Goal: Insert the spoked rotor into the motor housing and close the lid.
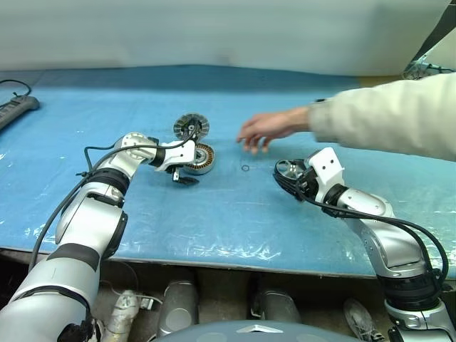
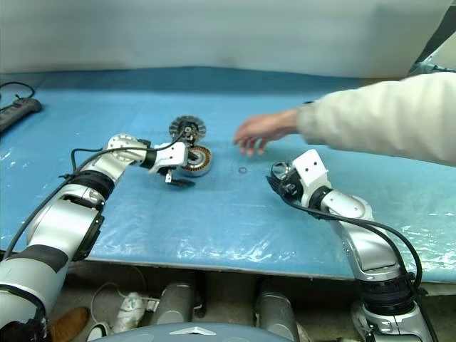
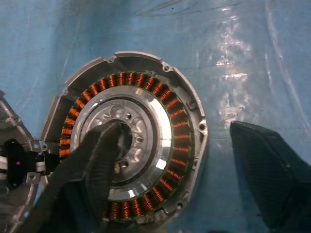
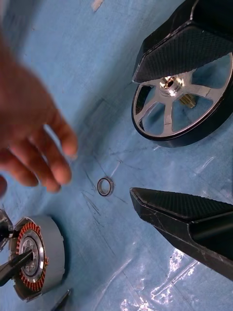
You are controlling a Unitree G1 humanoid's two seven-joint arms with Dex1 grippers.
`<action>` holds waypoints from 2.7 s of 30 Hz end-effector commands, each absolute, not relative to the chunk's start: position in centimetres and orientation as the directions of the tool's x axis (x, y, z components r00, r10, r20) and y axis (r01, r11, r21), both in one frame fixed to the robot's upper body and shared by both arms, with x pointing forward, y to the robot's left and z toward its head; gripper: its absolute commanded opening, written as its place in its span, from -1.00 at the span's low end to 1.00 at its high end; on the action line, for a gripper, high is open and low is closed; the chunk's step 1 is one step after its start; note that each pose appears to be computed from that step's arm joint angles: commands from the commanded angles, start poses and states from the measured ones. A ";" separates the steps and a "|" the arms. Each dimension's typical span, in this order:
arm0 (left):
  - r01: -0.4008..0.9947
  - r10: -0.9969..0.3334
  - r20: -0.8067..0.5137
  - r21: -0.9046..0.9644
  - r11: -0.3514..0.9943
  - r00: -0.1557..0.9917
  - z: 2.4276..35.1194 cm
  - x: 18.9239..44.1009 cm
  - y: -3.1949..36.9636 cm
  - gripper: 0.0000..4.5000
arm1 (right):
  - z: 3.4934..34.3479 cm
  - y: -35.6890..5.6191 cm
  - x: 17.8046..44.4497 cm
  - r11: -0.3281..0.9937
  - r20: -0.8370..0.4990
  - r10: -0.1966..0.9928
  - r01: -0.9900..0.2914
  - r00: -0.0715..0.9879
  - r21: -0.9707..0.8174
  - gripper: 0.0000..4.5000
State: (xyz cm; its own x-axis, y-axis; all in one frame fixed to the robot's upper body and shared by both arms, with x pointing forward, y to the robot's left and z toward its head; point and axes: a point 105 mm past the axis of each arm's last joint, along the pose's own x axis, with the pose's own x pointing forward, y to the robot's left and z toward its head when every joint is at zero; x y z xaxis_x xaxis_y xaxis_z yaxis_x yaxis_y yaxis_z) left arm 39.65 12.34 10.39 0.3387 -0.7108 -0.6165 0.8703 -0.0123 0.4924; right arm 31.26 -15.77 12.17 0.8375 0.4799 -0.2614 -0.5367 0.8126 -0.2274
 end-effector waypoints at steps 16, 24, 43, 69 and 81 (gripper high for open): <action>0.861 -0.842 -0.417 0.497 0.103 0.342 15.5 39.5 14.2 0.62 | 12.9 -15.7 31.3 0.796 -0.241 0.498 -0.549 0.833 -0.254 0.62; 0.876 -0.860 -0.416 0.477 0.069 0.295 14.7 38.8 13.4 0.62 | 13.1 -15.4 31.3 0.785 -0.238 0.520 -0.569 0.821 -0.247 0.62; 0.863 -0.839 -0.495 0.501 -0.062 0.227 13.0 39.4 5.4 0.62 | 13.4 -15.4 31.0 0.798 -0.218 0.507 -0.550 0.834 -0.248 0.62; 0.841 -0.680 -0.678 0.515 -0.168 0.279 11.0 40.3 4.3 0.62 | 11.9 -16.3 29.4 0.863 -0.216 0.398 -0.444 0.891 -0.240 0.62; 0.822 -0.685 -0.691 0.515 -0.244 0.230 10.1 39.4 4.7 -0.04 | 11.9 -16.3 29.7 0.858 -0.219 0.400 -0.447 0.890 -0.251 0.62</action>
State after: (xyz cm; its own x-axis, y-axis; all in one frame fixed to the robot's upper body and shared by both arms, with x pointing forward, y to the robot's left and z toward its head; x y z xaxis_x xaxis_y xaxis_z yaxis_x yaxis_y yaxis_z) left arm 39.82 4.17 11.03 0.2604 -0.7068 -0.6578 0.8105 -0.2102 0.5467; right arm 29.57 -16.51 10.60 0.8817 0.3897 -0.2659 -0.4499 0.8642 -0.2254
